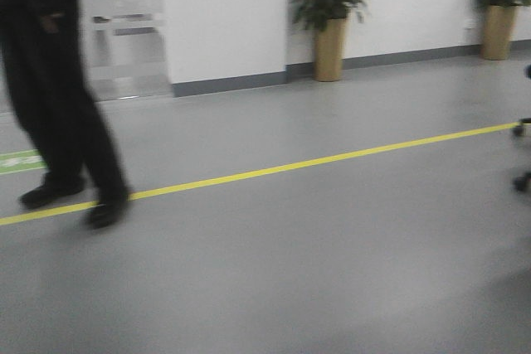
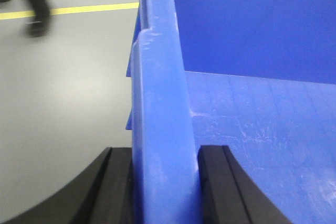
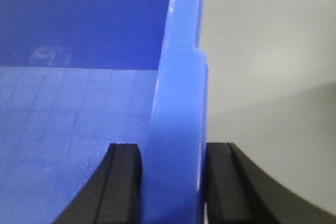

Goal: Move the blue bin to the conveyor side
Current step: 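Hold the blue bin while driving to the black conveyor table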

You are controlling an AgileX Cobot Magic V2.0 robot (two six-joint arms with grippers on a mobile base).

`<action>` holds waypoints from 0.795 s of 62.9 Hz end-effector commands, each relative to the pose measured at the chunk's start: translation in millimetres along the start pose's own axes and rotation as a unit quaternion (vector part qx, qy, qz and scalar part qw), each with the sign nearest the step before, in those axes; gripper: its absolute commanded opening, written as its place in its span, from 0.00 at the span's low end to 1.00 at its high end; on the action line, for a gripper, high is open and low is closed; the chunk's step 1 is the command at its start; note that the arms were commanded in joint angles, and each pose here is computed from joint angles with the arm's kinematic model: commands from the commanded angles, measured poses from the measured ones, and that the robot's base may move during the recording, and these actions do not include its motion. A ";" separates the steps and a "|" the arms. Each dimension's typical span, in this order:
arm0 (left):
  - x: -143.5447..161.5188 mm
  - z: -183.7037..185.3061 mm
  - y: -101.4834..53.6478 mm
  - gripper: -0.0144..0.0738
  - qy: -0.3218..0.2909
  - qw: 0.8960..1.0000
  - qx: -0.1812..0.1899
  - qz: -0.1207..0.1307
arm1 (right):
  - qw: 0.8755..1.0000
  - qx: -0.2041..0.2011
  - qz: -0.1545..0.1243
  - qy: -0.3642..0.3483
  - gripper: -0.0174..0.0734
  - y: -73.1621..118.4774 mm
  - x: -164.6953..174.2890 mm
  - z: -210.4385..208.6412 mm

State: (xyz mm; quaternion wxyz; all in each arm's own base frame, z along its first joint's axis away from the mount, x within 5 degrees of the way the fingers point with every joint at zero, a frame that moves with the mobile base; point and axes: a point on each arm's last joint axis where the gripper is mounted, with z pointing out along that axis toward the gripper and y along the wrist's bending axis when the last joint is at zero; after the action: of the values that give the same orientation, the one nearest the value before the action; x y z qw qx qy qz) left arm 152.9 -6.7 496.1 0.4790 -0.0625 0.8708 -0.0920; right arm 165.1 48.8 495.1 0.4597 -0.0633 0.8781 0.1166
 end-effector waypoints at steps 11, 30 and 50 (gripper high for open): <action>-11.4 -12.1 0.3 0.14 -0.074 0.997 -0.009 0.016 | 0.997 0.030 -0.026 -0.073 0.09 -5.5 -10.8 -14.5; -11.4 -12.1 0.3 0.14 -0.074 0.997 -0.009 0.016 | 0.997 0.030 -0.026 -0.073 0.09 -5.5 -10.8 -14.5; -11.4 -12.1 0.3 0.14 -0.074 0.997 -0.009 0.016 | 0.997 0.030 -0.026 -0.073 0.09 -5.5 -10.8 -14.5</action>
State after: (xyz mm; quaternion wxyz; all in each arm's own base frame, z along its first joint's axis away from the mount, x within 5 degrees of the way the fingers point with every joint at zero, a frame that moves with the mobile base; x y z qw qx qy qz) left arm 153.1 -6.8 496.5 0.4806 -0.0624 0.8697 -0.0930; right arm 165.2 48.9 495.3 0.4605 -0.0632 0.8776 0.1168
